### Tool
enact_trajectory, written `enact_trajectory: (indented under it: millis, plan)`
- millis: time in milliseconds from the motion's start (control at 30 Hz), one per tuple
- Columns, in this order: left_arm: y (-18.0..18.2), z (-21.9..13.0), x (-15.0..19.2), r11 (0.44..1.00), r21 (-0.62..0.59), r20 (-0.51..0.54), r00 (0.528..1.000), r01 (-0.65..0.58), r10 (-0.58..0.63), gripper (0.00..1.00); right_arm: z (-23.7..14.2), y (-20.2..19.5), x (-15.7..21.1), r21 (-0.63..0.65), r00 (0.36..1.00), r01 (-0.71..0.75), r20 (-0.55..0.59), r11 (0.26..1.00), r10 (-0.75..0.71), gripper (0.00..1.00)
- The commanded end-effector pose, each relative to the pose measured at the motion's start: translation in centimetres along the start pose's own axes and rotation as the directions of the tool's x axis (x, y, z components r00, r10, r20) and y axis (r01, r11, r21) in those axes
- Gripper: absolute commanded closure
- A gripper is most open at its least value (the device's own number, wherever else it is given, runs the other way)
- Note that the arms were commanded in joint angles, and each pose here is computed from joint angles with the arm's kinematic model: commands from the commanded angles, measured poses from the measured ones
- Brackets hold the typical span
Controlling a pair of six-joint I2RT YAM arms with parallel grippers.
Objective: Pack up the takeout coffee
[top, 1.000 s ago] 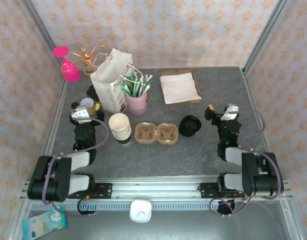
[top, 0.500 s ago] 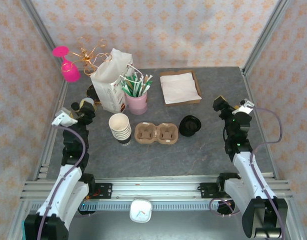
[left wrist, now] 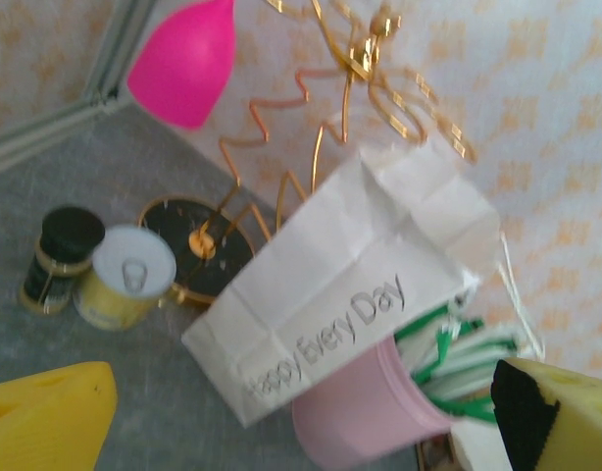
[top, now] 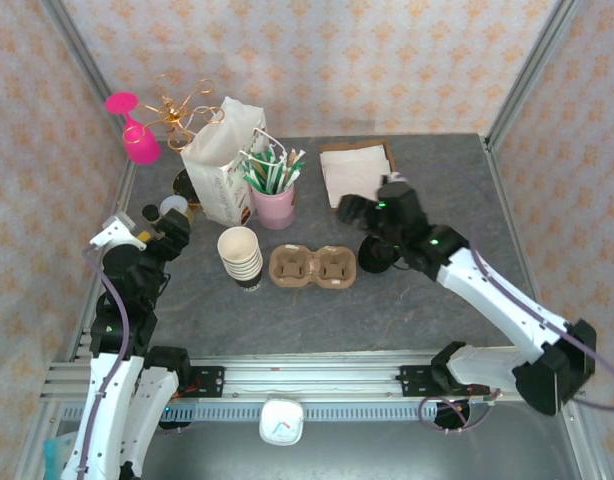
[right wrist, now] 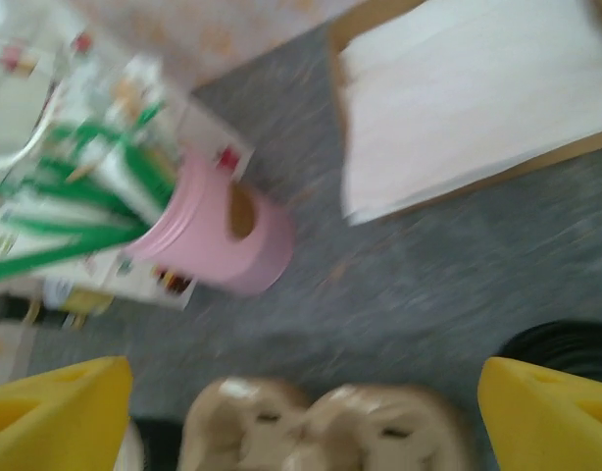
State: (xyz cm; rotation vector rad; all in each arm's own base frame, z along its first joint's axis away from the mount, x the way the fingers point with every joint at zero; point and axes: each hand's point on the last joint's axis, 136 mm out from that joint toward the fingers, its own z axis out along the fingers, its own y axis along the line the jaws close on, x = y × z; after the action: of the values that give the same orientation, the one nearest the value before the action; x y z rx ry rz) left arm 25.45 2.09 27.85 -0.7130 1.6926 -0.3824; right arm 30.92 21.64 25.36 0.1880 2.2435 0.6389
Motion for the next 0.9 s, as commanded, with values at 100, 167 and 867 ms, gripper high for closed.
enact_trajectory:
  millis: [100, 167, 867]
  plan:
    - [0.3, -1.1, 3.7, 1.000, -0.013, -0.223, 0.975, 0.014, -0.017, 0.01, -0.2, 7.5, 4.6, 0.061, 0.983, 0.162, -0.096, 0.985, -0.155, 0.15]
    - [0.3, -1.4, 3.8, 1.000, -0.014, -0.235, 0.972, 0.018, -0.021, 0.01, 0.2, 10.4, 6.0, 0.042, 0.971, 0.213, -0.115, 0.976, -0.207, 0.16]
    - [0.8, -1.7, 4.8, 1.000, -0.018, -0.262, 0.965, 0.016, -0.020, 0.01, 6.3, 16.5, 12.0, 0.113, 0.901, 0.402, -0.225, 0.909, -0.371, 0.58]
